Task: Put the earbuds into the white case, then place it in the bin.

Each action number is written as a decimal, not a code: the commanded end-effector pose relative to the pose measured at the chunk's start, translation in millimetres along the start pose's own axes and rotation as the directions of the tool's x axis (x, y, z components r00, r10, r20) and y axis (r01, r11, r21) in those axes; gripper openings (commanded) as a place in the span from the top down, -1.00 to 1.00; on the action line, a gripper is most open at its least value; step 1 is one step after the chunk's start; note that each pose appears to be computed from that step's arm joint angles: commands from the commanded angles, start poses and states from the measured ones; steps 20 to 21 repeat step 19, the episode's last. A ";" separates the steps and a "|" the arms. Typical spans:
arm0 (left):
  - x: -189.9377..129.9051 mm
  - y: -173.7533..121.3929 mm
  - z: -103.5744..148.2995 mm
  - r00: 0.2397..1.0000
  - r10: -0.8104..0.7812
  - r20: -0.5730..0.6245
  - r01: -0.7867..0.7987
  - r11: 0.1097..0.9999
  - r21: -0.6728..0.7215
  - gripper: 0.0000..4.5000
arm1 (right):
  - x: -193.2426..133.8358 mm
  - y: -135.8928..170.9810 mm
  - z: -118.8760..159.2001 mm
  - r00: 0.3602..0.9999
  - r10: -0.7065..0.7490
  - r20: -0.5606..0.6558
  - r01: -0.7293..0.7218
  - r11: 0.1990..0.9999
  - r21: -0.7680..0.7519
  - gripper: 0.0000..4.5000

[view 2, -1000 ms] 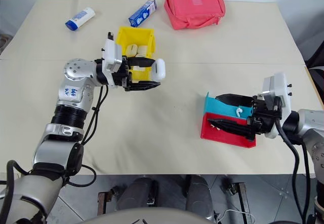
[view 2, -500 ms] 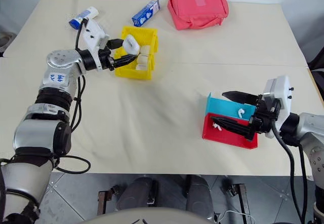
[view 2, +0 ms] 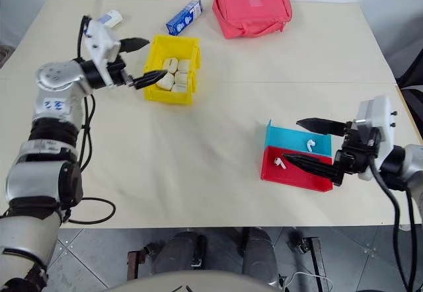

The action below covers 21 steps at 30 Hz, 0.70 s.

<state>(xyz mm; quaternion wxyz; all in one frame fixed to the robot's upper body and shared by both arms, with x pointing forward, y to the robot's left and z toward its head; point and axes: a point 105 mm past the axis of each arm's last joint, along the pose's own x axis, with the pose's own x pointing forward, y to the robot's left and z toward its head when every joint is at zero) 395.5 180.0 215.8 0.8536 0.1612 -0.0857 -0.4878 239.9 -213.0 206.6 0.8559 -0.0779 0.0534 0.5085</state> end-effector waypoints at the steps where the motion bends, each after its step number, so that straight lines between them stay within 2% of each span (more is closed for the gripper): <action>1: -13.8 -7.7 30.3 0.986 -0.063 0.153 0.066 0.998 -0.015 -0.98 | -10.5 -4.6 8.1 1.000 0.004 0.006 -0.004 0.999 -0.046 -1.00; 3: -38.5 -22.7 17.5 0.987 -0.103 0.119 0.109 0.993 -0.046 -0.98 | -20.3 -3.4 -5.9 0.997 0.040 -0.066 -0.043 0.998 -0.045 -1.00; 5: -74.0 -42.9 -8.4 0.988 -0.154 0.009 0.154 0.984 -0.090 -0.98 | -34.1 -3.0 -24.8 0.987 0.074 -0.144 -0.077 0.997 -0.019 -1.00; 9: -105.3 -57.9 -23.4 0.980 -0.185 -0.069 0.176 0.977 -0.124 -0.98 | -47.4 -7.8 -38.9 0.981 0.094 -0.170 -0.096 0.995 -0.008 -1.00; 21: -94.8 -53.7 -14.4 0.996 -0.094 -0.002 0.094 0.993 -0.074 -0.98 | -39.4 -24.0 -34.9 0.989 0.070 -0.131 -0.075 0.997 -0.034 -1.00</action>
